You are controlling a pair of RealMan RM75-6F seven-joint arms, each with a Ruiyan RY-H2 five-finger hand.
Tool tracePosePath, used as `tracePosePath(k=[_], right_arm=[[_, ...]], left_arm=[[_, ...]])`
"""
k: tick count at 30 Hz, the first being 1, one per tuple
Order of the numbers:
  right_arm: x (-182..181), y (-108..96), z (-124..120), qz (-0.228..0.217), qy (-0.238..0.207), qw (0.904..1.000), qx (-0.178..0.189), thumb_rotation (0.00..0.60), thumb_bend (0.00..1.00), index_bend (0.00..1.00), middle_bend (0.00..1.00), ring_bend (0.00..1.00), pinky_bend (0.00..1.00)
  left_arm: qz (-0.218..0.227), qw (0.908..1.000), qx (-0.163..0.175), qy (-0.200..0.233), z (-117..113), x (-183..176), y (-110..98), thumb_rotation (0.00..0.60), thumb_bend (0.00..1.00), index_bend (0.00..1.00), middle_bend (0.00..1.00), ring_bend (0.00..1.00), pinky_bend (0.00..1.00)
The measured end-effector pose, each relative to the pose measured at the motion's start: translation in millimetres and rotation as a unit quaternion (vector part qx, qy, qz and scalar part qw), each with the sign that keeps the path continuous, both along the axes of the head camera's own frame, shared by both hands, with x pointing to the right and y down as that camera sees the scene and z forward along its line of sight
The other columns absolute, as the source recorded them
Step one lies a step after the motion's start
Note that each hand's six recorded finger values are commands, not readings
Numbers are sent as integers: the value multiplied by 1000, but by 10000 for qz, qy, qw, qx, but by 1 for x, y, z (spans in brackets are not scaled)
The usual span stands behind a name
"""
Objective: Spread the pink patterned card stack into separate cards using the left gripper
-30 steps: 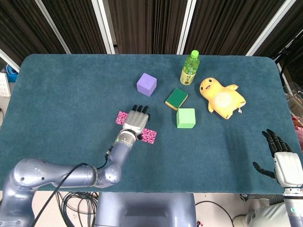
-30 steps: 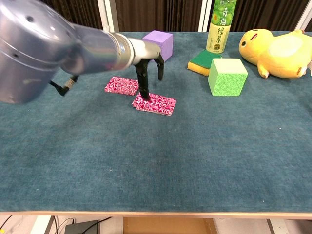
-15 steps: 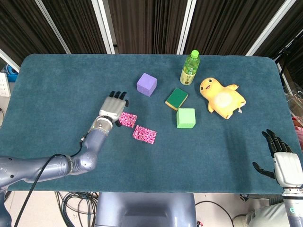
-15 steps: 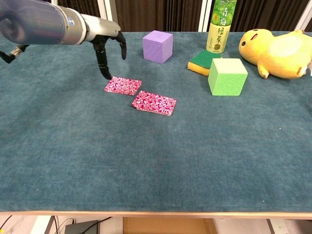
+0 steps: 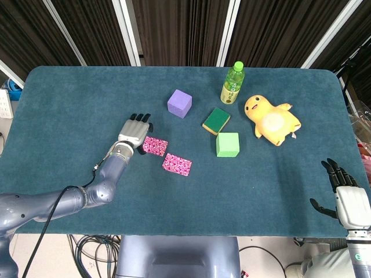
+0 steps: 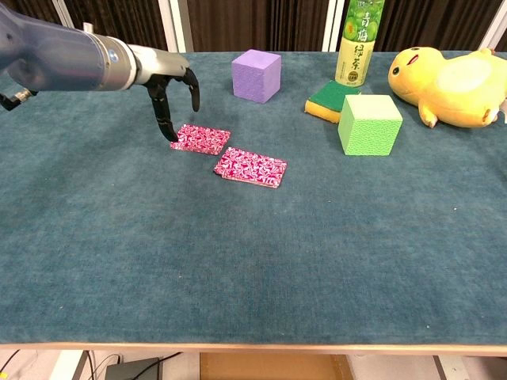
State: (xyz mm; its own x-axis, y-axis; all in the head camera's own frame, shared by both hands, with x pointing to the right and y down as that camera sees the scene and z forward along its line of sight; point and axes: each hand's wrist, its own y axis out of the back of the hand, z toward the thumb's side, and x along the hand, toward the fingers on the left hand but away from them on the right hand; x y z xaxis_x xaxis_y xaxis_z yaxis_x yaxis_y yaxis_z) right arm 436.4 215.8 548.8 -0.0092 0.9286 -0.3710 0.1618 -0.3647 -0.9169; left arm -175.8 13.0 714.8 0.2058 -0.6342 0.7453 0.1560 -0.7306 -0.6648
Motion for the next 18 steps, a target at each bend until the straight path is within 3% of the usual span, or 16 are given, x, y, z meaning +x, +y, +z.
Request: tracePosePath(k=[18], right_arm=[[1,0,-1,6,-24,10000,14,600,202,70,61,129,242]], left_arm=[[-32,9999,13,-126,9,21,6,600,125,420,89,0,0]])
